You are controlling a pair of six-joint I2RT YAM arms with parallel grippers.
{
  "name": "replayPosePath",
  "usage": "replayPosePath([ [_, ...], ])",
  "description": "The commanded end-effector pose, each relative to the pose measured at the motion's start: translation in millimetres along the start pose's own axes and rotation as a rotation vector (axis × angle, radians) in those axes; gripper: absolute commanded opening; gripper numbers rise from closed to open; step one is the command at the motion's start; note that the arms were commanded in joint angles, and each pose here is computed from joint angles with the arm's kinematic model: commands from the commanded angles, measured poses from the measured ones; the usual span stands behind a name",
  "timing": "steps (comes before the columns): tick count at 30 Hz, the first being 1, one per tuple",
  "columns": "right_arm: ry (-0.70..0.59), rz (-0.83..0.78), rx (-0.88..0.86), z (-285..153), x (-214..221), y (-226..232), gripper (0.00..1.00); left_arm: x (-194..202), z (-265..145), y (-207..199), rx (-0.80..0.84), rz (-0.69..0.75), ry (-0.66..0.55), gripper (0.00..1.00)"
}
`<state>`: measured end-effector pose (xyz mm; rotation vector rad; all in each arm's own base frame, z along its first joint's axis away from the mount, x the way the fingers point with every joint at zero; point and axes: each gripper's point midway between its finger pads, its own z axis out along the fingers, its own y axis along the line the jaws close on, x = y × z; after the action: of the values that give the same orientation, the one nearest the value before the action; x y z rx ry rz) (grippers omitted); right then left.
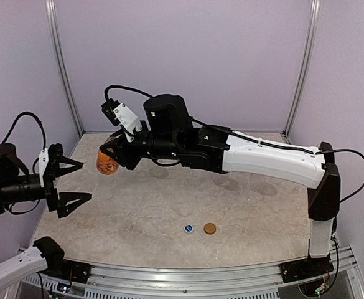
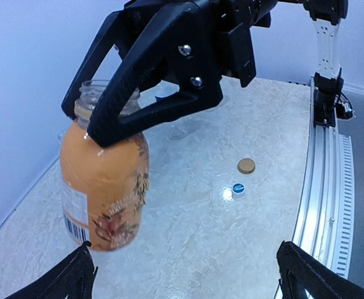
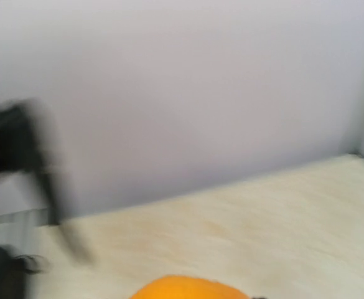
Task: Unscrew the bottle caps
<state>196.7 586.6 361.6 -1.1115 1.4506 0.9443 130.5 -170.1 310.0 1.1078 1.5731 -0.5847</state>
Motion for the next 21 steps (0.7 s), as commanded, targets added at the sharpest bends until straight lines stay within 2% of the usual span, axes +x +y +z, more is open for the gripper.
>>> replayPosePath([
  [1,0.332,-0.047,0.385,0,80,-84,0.00,4,-4,31,-0.175,-0.176,-0.056,0.99],
  [4,0.437,-0.048,0.444,8,113,-107,0.00,18,-10,57,-0.326,-0.306,-0.101,0.99],
  [9,0.492,-0.014,0.428,28,153,-127,0.00,54,-21,92,-0.551,-0.483,-0.153,0.99],
  [12,0.521,0.015,0.433,39,176,-142,0.00,54,-31,102,-0.615,-0.512,-0.192,0.99],
  [17,0.579,0.068,0.478,40,205,-165,0.00,73,-33,105,-0.651,-0.627,-0.190,0.99],
  [21,0.609,0.129,0.415,47,232,-159,0.00,77,-30,104,-0.637,-0.674,-0.221,0.99],
])
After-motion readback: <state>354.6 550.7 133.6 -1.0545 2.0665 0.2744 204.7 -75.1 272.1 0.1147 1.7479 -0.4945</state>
